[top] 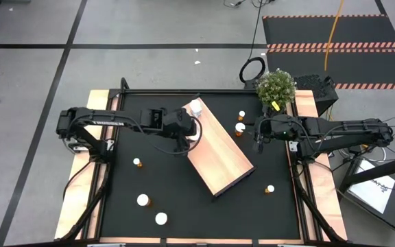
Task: Pick and place medicine bottles onto shelf by color
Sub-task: Put the orange capsule bottle on the shelf
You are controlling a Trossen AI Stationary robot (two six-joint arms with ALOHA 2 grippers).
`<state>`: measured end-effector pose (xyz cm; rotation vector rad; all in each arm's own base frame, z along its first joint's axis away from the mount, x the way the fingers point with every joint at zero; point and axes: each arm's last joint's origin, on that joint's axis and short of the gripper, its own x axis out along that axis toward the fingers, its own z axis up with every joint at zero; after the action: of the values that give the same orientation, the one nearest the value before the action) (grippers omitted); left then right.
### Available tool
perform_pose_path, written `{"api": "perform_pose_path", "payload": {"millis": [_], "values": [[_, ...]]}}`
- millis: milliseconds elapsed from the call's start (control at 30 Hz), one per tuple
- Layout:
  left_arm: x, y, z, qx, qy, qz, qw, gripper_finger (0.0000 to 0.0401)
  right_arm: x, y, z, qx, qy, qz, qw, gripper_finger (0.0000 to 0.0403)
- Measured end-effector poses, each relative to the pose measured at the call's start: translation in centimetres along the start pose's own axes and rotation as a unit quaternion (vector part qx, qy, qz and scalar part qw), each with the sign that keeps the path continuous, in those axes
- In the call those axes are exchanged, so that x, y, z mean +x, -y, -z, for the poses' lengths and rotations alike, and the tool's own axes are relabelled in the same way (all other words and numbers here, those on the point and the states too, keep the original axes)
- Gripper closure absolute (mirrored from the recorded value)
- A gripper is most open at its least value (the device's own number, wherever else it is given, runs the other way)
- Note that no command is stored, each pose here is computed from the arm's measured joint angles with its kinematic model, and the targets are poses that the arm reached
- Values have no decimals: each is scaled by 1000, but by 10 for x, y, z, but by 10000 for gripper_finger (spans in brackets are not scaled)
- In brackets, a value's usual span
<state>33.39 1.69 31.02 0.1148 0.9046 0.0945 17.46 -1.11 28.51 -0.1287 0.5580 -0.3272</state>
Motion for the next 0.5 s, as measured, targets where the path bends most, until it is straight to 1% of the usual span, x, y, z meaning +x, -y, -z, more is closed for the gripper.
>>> {"api": "perform_pose_path", "payload": {"millis": [500], "values": [[0,-1,1,0,-6,3,1000,187,0,0,0,0,0,0,1000,298]]}}
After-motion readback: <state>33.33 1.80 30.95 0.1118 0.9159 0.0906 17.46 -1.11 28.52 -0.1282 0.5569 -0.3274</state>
